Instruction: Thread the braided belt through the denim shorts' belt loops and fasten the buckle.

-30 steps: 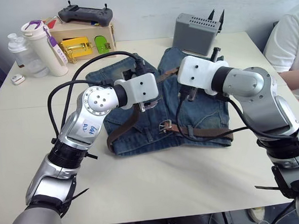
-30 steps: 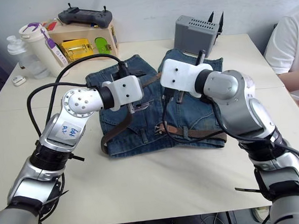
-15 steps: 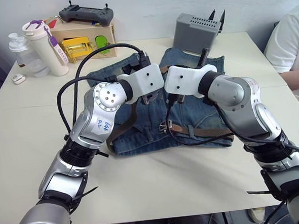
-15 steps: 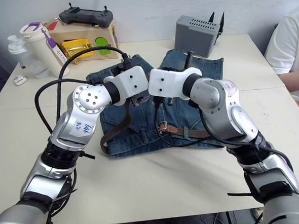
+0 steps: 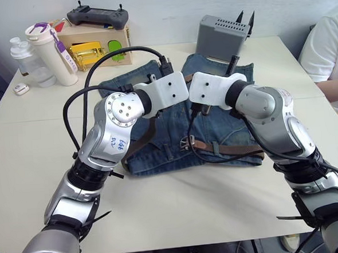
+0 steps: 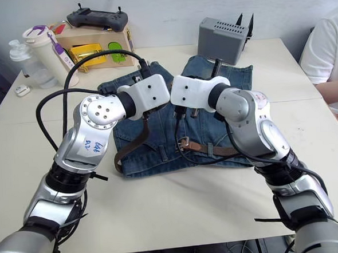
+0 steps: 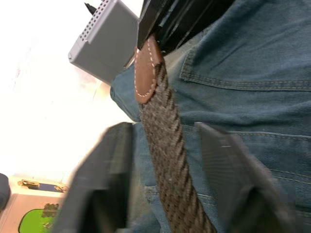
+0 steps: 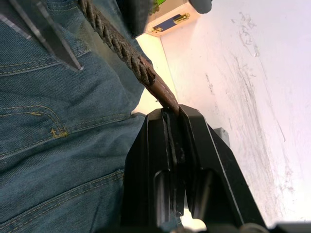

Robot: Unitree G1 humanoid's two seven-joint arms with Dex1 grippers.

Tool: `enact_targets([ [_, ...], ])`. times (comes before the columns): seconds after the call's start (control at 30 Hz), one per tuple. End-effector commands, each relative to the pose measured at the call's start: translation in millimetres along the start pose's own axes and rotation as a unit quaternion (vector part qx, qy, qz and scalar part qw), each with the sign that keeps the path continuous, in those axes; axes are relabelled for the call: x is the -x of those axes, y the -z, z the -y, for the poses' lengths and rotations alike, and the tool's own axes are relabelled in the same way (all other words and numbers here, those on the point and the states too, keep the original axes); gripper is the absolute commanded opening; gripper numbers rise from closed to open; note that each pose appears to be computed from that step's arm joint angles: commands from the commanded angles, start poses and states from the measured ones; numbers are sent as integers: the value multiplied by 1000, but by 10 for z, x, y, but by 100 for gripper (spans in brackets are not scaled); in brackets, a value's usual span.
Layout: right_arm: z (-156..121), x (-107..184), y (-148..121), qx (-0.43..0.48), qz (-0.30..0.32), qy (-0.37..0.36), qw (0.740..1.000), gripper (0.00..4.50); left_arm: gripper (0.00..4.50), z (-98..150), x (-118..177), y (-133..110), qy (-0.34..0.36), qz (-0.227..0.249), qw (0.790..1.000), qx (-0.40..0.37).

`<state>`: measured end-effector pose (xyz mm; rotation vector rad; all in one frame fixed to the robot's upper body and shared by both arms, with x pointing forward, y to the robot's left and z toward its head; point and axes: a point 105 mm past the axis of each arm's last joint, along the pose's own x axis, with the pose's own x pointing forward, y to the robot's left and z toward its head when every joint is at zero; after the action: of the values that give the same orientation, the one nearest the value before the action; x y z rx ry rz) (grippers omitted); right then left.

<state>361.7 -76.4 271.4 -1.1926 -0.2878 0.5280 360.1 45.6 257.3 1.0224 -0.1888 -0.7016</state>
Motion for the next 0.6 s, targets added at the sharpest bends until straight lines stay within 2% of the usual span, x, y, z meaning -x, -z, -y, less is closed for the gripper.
enact_targets([
  [0.03,154,61,-70,0,13,30,999,0,31,-8,32,-108,-7,17,1000,-17],
  [0.07,155,62,-74,0,14,30,999,0,4,-11,31,-98,-8,15,1000,-16],
  [0.27,81,82,-177,-45,48,3,998,0,4,-32,24,14,-15,0,1000,-12],
  [0.4,19,191,-235,-61,92,-42,993,0,4,-127,94,235,-23,-21,999,8],
  [0.43,29,208,-233,-70,98,-47,992,77,0,-135,114,279,-22,-24,999,10],
  [0.47,34,226,-233,-87,105,-57,989,98,0,-141,139,323,-21,-25,999,16],
  [0.6,30,368,-170,-131,130,-121,975,296,0,-84,311,546,3,-12,1000,23],
])
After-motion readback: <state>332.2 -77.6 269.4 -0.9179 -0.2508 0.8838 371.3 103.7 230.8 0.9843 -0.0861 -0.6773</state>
